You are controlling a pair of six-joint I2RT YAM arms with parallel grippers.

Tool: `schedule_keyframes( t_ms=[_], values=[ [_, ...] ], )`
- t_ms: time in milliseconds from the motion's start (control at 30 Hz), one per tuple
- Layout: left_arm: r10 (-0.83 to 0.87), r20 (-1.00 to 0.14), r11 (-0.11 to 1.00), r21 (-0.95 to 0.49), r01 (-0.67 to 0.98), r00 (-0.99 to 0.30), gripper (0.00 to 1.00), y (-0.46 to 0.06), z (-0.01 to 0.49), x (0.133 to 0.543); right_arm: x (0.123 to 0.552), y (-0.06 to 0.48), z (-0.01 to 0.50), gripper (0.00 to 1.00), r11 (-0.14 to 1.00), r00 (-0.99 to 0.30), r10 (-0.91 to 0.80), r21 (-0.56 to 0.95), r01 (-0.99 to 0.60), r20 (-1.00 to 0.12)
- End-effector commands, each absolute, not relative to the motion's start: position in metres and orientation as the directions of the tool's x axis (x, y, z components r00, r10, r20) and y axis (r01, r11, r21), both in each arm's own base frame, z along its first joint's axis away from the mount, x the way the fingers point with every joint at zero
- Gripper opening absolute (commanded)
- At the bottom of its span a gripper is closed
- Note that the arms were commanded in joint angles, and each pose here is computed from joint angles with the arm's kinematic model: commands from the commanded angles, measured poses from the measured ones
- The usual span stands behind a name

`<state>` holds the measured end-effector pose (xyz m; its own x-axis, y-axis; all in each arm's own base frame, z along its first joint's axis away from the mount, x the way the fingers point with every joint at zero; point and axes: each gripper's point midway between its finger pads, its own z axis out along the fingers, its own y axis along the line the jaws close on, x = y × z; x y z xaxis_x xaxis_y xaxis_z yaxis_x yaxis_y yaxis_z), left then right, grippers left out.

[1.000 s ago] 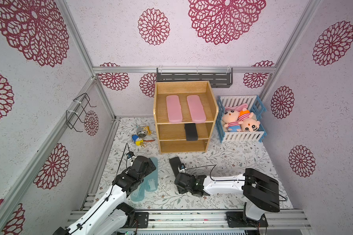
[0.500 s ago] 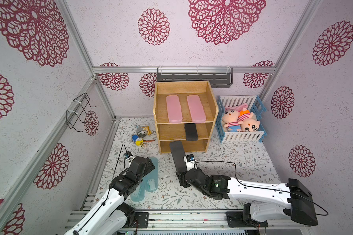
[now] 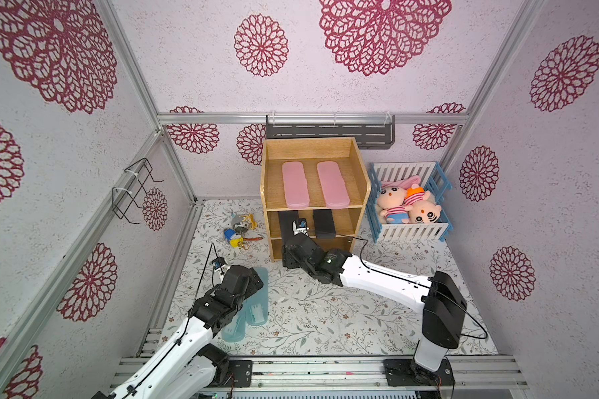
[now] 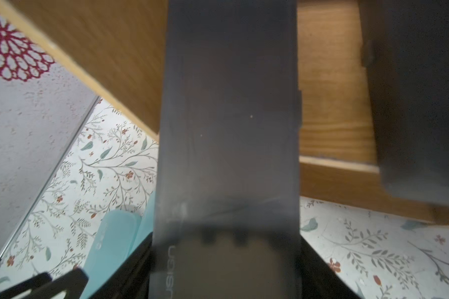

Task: Place the pencil cases on the shelf according to color
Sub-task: Place the pencil case on the shelf.

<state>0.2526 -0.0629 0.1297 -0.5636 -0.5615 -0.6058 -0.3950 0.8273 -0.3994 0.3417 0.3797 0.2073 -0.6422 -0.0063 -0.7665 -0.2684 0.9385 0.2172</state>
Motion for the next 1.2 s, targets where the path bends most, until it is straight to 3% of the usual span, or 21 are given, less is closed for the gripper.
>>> schedule_keyframes(
  t_ms=[0,167,400,600,700,900,967,1167],
  values=[
    [-0.554,-0.622,0.832,-0.398,-0.386,-0.553,0.97,-0.062,0.139,0.257,0.344,0.386,0.229,0.84,0.928,-0.628,-0.012,0.224,-0.296,-0.778],
    [-0.544,-0.62,0.839,-0.389,-0.381,-0.566,0.97,-0.063,0.14,0.256,0.338,0.385,0.24,0.97,0.915,-0.629,0.004,0.256,-0.312,-0.778],
    [-0.531,-0.625,0.847,-0.376,-0.377,-0.571,0.97,-0.062,0.142,0.256,0.32,0.363,0.267,0.99,0.898,-0.6,0.02,0.278,-0.341,-0.8],
    [-0.542,-0.617,0.84,-0.388,-0.38,-0.57,0.97,-0.064,0.14,0.257,0.298,0.35,0.257,0.98,0.887,-0.624,-0.017,0.277,-0.371,-0.782],
    [-0.544,-0.617,0.839,-0.388,-0.382,-0.568,0.97,-0.064,0.139,0.258,0.287,0.347,0.246,0.9,0.886,-0.645,-0.025,0.282,-0.368,-0.764],
    [-0.541,-0.617,0.841,-0.372,-0.393,-0.572,0.97,-0.064,0.135,0.262,0.284,0.361,0.226,0.51,0.862,-0.657,-0.055,0.296,-0.411,-0.752],
    [-0.537,-0.612,0.843,-0.366,-0.394,-0.581,0.97,-0.066,0.132,0.263,0.289,0.369,0.219,0.43,0.861,-0.655,-0.08,0.279,-0.425,-0.752],
    [-0.534,-0.59,0.845,-0.355,-0.4,-0.605,0.97,-0.07,0.118,0.265,0.331,0.372,0.21,0.37,0.894,-0.643,-0.087,0.225,-0.387,-0.761]
  ],
)
